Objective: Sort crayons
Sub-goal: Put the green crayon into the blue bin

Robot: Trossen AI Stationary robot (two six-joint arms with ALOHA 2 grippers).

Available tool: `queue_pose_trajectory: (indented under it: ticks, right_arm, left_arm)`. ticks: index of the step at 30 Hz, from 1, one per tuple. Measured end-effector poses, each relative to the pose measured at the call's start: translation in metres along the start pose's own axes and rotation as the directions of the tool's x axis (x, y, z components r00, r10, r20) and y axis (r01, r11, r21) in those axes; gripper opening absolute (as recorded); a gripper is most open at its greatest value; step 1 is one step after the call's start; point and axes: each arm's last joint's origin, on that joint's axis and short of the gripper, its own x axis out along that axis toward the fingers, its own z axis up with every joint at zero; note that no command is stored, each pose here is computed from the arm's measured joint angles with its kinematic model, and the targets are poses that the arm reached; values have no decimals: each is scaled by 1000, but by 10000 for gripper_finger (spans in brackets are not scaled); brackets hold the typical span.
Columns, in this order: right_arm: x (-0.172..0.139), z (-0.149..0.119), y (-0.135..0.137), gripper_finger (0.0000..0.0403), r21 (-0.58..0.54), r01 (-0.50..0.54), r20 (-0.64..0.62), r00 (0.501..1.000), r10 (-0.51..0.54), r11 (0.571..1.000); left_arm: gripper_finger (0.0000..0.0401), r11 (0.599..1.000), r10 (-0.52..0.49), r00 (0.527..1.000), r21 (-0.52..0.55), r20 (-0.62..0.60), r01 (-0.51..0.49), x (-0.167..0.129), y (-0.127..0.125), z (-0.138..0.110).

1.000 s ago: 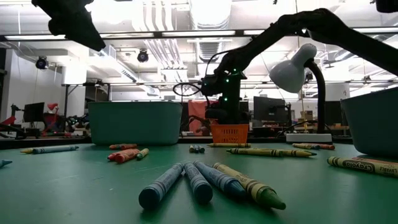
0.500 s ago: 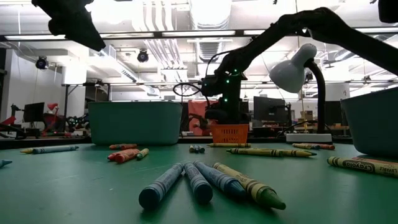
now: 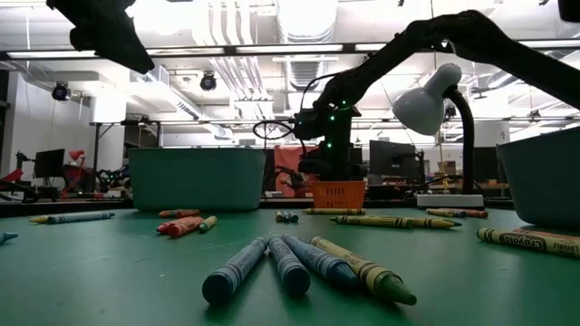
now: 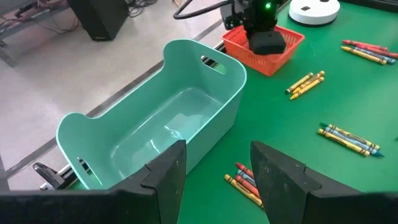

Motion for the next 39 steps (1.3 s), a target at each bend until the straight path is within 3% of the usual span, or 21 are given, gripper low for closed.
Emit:
queue_pose_trajectory:
  ticks: [14, 22, 31, 36, 39]
  right_arm:
    - [-44, -2, 4, 8, 4, -5, 82, 997, 5, 1000]
    - [-97, -17, 20, 8, -41, -12, 113, 993, 17, 999]
    - [-177, -91, 82, 8, -128, -51, 15, 998, 53, 991]
    - [-193, -156, 118, 8, -88, -147, -75, 987, 141, 985]
    - [-189, -200, 131, 8, -9, -158, -148, 977, 155, 987]
  left_arm:
    - [162, 1000, -2, 1000, 0, -1, 2, 0, 0, 0]
    - [162, 1000, -2, 1000, 5, -2, 2, 0, 0, 0]
    - [162, 999, -29, 999, 19, -33, 30, 4, -5, -1]
    - [162, 998, -58, 997, 12, -52, 58, 6, -10, -1]
    - [162, 997, -69, 996, 14, -59, 69, 7, -14, -1]
